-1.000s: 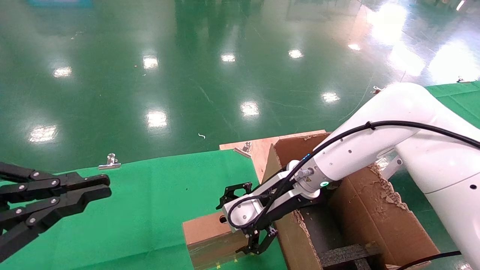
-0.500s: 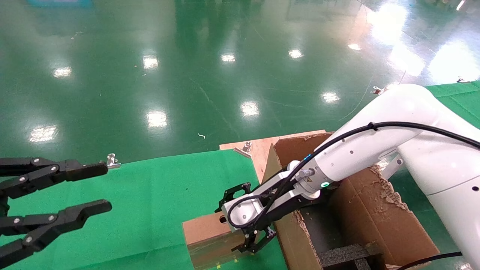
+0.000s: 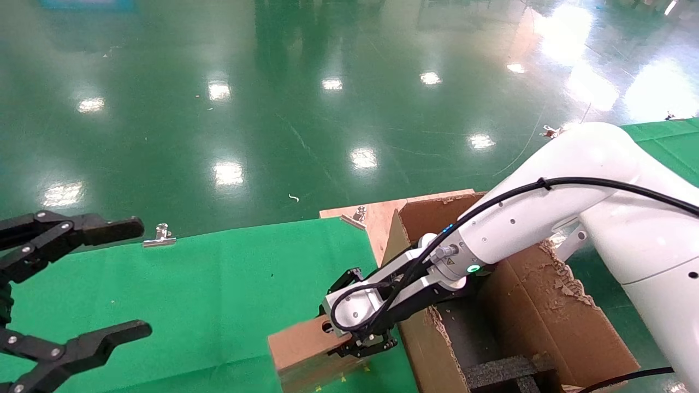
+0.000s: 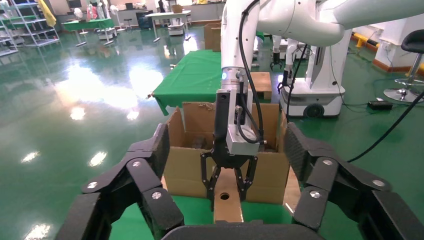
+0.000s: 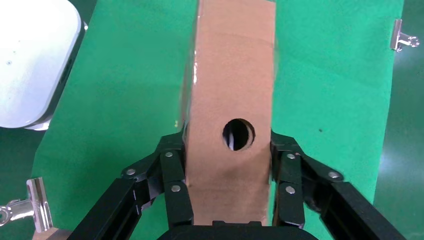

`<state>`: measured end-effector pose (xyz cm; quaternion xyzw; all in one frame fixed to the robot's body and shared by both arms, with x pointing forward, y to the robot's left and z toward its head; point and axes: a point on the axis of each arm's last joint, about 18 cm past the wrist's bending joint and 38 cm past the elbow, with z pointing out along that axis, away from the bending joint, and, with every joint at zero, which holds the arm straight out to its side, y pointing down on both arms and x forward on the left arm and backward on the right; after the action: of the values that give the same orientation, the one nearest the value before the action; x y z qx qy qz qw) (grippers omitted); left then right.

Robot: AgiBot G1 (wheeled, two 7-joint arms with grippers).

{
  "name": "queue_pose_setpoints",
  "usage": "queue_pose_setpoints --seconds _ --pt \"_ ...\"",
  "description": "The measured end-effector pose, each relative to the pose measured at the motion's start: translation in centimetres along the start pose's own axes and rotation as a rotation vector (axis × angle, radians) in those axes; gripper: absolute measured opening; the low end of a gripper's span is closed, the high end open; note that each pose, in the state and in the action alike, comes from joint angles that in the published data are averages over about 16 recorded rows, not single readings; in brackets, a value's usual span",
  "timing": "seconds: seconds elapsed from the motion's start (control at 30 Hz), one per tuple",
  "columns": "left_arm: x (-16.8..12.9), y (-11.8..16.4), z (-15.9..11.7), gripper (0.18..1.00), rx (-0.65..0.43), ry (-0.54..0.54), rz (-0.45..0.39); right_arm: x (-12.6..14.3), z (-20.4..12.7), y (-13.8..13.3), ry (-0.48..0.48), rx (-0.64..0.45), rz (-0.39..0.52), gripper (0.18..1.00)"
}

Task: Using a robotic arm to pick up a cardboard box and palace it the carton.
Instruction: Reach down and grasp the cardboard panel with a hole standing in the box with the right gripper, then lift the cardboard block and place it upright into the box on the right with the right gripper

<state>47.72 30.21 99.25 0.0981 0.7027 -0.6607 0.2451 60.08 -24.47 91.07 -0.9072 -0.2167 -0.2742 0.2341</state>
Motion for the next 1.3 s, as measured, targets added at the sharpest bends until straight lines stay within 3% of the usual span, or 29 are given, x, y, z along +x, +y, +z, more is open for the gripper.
queue_pose_setpoints --seconds 0.2,0.4,0.87,1.1,1.3 --pt "0.0 0.0 0.0 0.851 0.000 0.000 0.000 0.4 -0.4 -0.2 0.007 0.006 0.000 0.489" --pt "0.0 0.0 0.0 0.931 0.000 0.000 0.000 2.3 -2.6 -1.2 0.050 0.013 -0.014 0.414" --pt "0.0 0.0 0.0 1.001 0.000 0.000 0.000 9.3 -13.9 -4.2 0.243 0.028 -0.063 0.383" --pt "0.0 0.0 0.0 1.001 0.000 0.000 0.000 9.9 -17.5 -3.6 0.287 0.027 -0.041 0.380" --pt "0.0 0.0 0.0 1.001 0.000 0.000 0.000 9.1 -19.9 -1.2 0.313 -0.006 0.012 0.377"
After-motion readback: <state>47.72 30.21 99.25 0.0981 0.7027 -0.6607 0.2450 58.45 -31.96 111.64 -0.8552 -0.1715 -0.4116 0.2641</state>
